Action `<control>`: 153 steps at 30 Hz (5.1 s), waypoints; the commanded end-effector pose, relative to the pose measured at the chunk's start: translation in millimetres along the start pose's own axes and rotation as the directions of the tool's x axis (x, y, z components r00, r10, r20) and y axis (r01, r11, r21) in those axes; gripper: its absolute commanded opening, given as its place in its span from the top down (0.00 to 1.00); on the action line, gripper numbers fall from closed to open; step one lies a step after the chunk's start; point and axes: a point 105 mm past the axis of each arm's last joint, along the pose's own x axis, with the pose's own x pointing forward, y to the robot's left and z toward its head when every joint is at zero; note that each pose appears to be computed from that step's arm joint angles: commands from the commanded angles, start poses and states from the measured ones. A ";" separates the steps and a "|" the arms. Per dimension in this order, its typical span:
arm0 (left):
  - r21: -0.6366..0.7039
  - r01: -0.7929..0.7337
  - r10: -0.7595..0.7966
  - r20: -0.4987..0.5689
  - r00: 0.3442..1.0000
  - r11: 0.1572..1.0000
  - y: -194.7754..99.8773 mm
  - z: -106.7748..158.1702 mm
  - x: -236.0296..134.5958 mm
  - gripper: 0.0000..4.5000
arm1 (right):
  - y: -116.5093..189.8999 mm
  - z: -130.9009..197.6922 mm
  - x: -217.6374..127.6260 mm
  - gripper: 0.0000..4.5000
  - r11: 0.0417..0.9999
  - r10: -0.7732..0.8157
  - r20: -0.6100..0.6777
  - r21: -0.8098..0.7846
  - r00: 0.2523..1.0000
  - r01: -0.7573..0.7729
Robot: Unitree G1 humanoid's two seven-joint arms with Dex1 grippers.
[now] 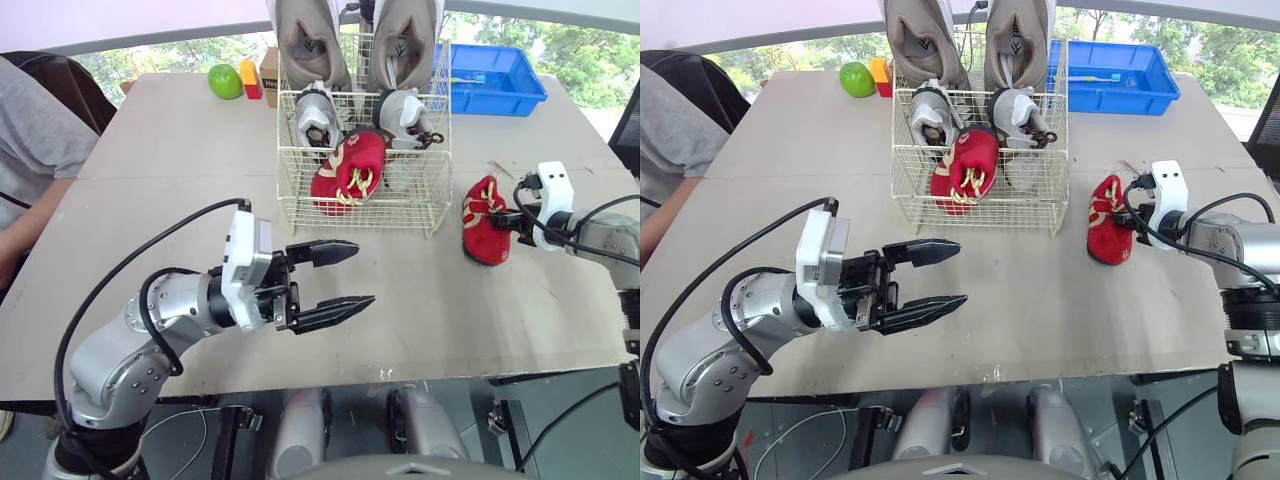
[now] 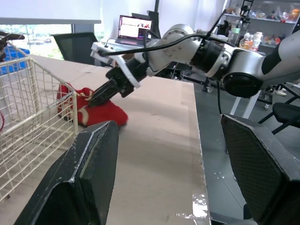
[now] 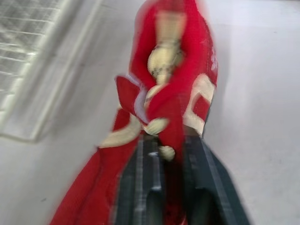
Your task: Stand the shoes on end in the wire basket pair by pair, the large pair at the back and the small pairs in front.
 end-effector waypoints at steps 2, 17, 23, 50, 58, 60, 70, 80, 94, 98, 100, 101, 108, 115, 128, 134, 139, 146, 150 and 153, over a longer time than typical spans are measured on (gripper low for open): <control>0.016 0.020 -0.020 0.013 1.000 1.000 -3.1 5.2 0.1 0.17 | 3.9 30.0 -47.5 0.99 0.998 -0.007 0.206 -0.066 0.978 0.021; 0.016 -0.101 0.101 0.033 0.994 0.995 18.8 2.0 -13.4 0.17 | 153.4 107.3 -70.8 0.99 0.928 0.105 0.923 -0.225 0.369 0.296; 0.018 -0.139 0.139 0.019 0.990 0.990 21.0 4.3 -21.0 0.17 | 176.6 88.1 -38.7 0.99 0.877 0.178 0.924 -0.305 0.339 0.371; -0.005 -0.181 0.182 0.040 0.983 0.983 20.2 -8.8 -27.6 0.17 | 162.7 15.5 21.9 0.99 0.854 0.239 0.824 -0.430 0.513 0.292; -0.003 -0.185 0.185 0.052 0.981 0.983 22.1 -9.1 -23.7 0.17 | 143.7 56.3 1.5 0.99 0.794 0.172 0.920 -0.341 0.352 0.504; -0.002 -0.184 0.184 0.054 0.981 0.983 22.6 -8.3 -22.8 0.17 | 144.4 63.2 -0.4 0.99 0.788 0.178 0.929 -0.332 0.325 0.518; -0.011 -0.197 0.197 0.060 0.978 0.980 22.7 -6.1 -24.2 0.17 | 154.6 58.8 7.3 0.99 0.790 0.222 0.912 -0.375 0.344 0.484; -0.019 -0.204 0.205 0.060 0.977 0.979 19.6 -8.1 -24.5 0.17 | 159.4 -1.5 31.2 0.84 0.907 0.218 0.793 -0.379 0.569 0.181; -0.024 -0.315 0.316 0.080 0.945 0.949 34.1 -12.1 -25.5 0.17 | 161.0 3.6 -20.6 0.15 0.853 0.386 0.621 -0.521 0.682 -0.009; 0.046 -0.431 0.423 0.117 0.899 0.901 52.2 -3.2 -19.3 0.17 | 166.5 -2.6 -46.3 0.15 0.783 0.500 0.518 -0.612 0.694 -0.106; 0.093 -0.506 0.493 0.128 0.860 0.858 65.3 1.1 -14.0 0.17 | 160.3 -1.9 -53.6 0.15 0.768 0.503 0.487 -0.630 0.714 -0.112; 0.110 -0.537 0.523 0.132 0.842 0.836 70.7 2.7 -11.7 0.17 | 156.7 -0.9 -56.0 0.15 0.764 0.497 0.478 -0.637 0.724 -0.104; 0.317 -0.691 0.675 0.177 0.716 0.650 110.5 15.2 -3.7 0.17 | 154.6 7.0 -56.5 0.15 0.761 0.498 0.476 -0.641 0.725 -0.102; 0.329 -0.773 0.759 0.202 0.619 0.543 126.8 3.6 -7.6 0.17 | 165.6 14.1 -60.7 0.15 0.747 0.534 0.474 -0.652 0.700 -0.128; 0.104 -0.931 0.913 0.185 0.363 0.349 116.6 -3.7 -67.8 0.17 | 185.0 67.8 -70.0 0.15 0.749 0.581 0.506 -0.639 0.637 -0.176; 0.115 -0.920 0.897 0.204 0.392 0.375 113.7 -3.0 -73.2 0.17 | 193.1 77.1 -67.5 0.15 0.736 0.600 0.504 -0.652 0.621 -0.182; 0.195 -0.856 0.829 0.221 0.514 0.479 101.3 1.4 -64.5 0.17 | 193.9 67.3 -65.8 0.15 0.725 0.627 0.500 -0.655 0.597 -0.213; 0.299 -0.808 0.795 0.200 0.573 0.507 108.1 8.4 -57.6 0.17 | 191.6 61.9 -64.0 0.15 0.742 0.607 0.509 -0.638 0.610 -0.206; 0.249 -0.816 0.801 0.184 0.569 0.522 106.5 4.8 -60.1 0.17 | 190.0 62.7 -66.1 0.15 0.751 0.593 0.516 -0.632 0.618 -0.193; 0.160 -0.797 0.774 0.193 0.603 0.582 99.1 3.9 -59.9 0.17 | 185.6 62.2 -66.7 0.15 0.759 0.573 0.517 -0.628 0.636 -0.174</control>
